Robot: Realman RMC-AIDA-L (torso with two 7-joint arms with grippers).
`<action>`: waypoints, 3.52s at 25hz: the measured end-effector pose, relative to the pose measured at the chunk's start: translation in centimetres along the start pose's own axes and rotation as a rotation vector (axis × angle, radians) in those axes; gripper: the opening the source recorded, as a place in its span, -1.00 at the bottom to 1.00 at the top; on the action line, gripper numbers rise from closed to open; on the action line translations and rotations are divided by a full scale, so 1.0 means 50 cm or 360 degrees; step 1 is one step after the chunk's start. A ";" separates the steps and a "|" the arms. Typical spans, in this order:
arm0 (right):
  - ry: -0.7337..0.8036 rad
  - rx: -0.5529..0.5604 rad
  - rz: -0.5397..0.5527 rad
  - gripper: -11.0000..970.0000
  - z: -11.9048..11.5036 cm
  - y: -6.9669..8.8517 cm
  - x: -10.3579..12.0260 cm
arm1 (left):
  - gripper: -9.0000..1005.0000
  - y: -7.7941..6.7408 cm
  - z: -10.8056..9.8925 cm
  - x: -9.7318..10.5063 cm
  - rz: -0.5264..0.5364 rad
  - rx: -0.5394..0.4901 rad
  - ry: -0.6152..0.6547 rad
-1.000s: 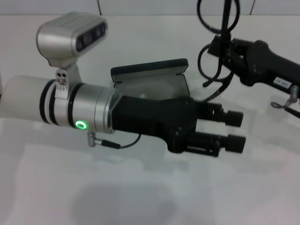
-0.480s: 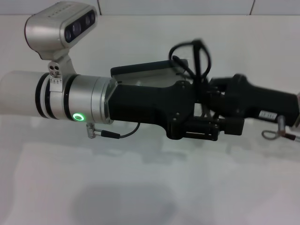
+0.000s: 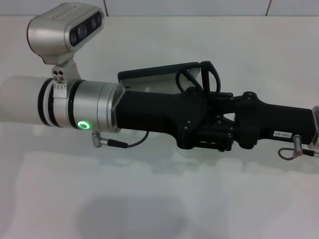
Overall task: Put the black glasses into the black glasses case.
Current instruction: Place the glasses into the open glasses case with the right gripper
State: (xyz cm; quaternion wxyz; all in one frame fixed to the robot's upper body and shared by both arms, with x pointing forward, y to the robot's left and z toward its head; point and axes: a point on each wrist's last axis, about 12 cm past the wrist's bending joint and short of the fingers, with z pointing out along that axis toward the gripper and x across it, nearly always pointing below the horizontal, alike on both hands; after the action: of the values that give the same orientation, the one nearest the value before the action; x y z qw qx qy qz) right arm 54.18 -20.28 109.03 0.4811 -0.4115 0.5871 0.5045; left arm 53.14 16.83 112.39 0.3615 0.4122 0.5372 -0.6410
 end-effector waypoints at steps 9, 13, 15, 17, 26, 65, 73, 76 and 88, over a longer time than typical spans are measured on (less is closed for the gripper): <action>-0.0048 0.0093 0.0003 -0.73 -0.025 -0.006 0.000 | 0.24 -0.001 -0.001 0.000 -0.0008 0.0000 0.0002; -0.0030 0.0060 -0.0016 -0.73 -0.022 -0.002 -0.002 | 0.24 -0.001 0.000 0.001 -0.0011 0.0002 0.0008; -0.0012 0.0035 -0.0014 -0.73 -0.018 0.001 0.000 | 0.24 -0.001 0.000 0.001 -0.0010 0.0003 0.0009; 0.0007 0.0015 -0.0013 -0.73 -0.014 0.003 0.002 | 0.24 -0.001 0.000 0.001 -0.0009 0.0003 0.0008; 0.0012 0.0038 -0.0014 -0.73 -0.016 0.002 0.005 | 0.24 -0.001 -0.002 -0.001 -0.0005 0.0005 0.0015; 0.0774 0.0564 -0.1191 -0.72 0.160 -0.026 -0.035 | 0.24 -0.031 -0.159 0.022 -0.0001 -0.0418 -0.0285; 0.0879 0.0639 -0.1395 -0.72 0.197 -0.006 -0.015 | 0.24 -0.034 -0.220 -0.008 0.0076 -0.0640 -0.0595; 0.0860 0.0658 -0.1416 -0.72 0.202 -0.005 -0.025 | 0.24 -0.037 -0.226 -0.005 0.0084 -0.0662 -0.0615; 0.0970 0.0735 -0.1584 -0.72 0.209 -0.015 -0.014 | 0.24 -0.040 -0.230 0.000 0.0083 -0.0676 -0.0602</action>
State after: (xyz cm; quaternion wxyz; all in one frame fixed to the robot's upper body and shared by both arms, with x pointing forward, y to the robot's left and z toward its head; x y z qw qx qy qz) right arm 56.61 -10.09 109.25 0.5459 -0.6463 0.5298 -0.0598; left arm 52.95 28.47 112.21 0.5499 0.2140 0.5716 -0.5702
